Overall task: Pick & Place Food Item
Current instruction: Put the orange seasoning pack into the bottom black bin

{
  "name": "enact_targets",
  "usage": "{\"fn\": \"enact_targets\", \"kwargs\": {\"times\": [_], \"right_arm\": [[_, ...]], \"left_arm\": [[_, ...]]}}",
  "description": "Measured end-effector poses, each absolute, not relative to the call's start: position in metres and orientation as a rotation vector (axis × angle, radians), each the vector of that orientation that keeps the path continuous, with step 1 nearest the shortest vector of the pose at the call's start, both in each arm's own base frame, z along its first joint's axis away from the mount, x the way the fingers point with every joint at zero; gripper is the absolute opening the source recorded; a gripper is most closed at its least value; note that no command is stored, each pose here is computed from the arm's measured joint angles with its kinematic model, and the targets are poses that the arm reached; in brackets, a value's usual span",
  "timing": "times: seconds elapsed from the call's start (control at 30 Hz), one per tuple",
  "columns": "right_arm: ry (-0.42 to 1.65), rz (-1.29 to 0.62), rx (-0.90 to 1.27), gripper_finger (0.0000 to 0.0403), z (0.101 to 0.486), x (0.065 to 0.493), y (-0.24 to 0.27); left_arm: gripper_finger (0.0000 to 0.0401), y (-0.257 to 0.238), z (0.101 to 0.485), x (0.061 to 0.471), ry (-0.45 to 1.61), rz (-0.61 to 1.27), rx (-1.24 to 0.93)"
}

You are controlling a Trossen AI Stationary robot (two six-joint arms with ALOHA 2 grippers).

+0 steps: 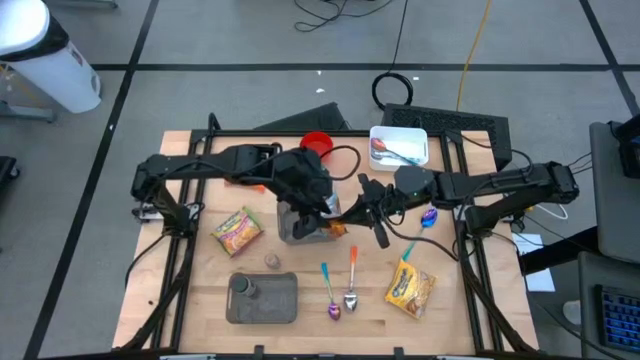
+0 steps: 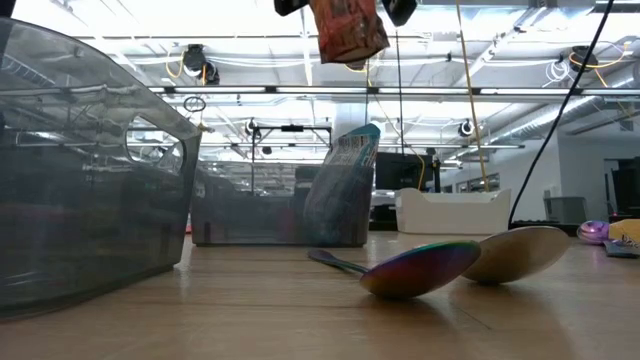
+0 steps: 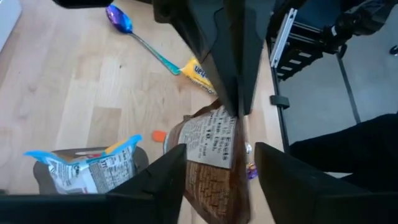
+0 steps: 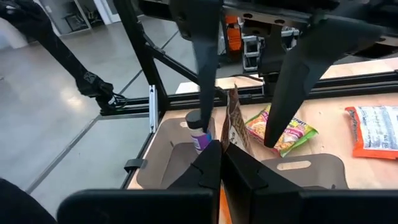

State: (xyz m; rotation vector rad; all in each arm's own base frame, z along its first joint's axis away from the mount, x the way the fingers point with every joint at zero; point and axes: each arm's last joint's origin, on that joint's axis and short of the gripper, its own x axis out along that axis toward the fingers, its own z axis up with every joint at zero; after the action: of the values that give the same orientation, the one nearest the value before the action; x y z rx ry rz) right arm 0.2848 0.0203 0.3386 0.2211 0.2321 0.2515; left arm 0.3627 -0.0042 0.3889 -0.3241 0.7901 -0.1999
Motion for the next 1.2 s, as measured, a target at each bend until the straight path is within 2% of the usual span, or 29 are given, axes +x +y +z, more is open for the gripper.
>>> {"fn": "enact_targets", "kwargs": {"times": [0.13,0.37,0.67,0.9,1.03,1.2], "right_arm": [[0.231,0.252,0.226,0.0,0.339,0.285,0.017],[0.229,0.241,0.225,0.0,0.339,0.285,0.014],[0.221,0.221,0.235,0.0009,0.339,0.286,0.009],[0.098,0.137,0.304,0.0088,0.359,0.273,-0.017],[0.038,0.008,0.296,0.014,0.37,0.261,-0.034],[-0.016,-0.114,0.231,0.0179,0.379,0.248,-0.05]], "left_arm": [[0.0139,0.0,0.389,0.363,0.791,-0.186,-0.328],[0.0013,0.006,0.389,0.363,0.775,-0.199,-0.276],[0.0004,0.019,0.392,0.359,0.764,-0.21,-0.269],[0.0003,0.031,0.409,0.334,0.754,-0.168,-0.273],[0.0003,0.035,0.423,0.312,0.752,-0.155,-0.265],[0.0003,0.035,0.441,0.279,0.744,-0.063,-0.335]]}}
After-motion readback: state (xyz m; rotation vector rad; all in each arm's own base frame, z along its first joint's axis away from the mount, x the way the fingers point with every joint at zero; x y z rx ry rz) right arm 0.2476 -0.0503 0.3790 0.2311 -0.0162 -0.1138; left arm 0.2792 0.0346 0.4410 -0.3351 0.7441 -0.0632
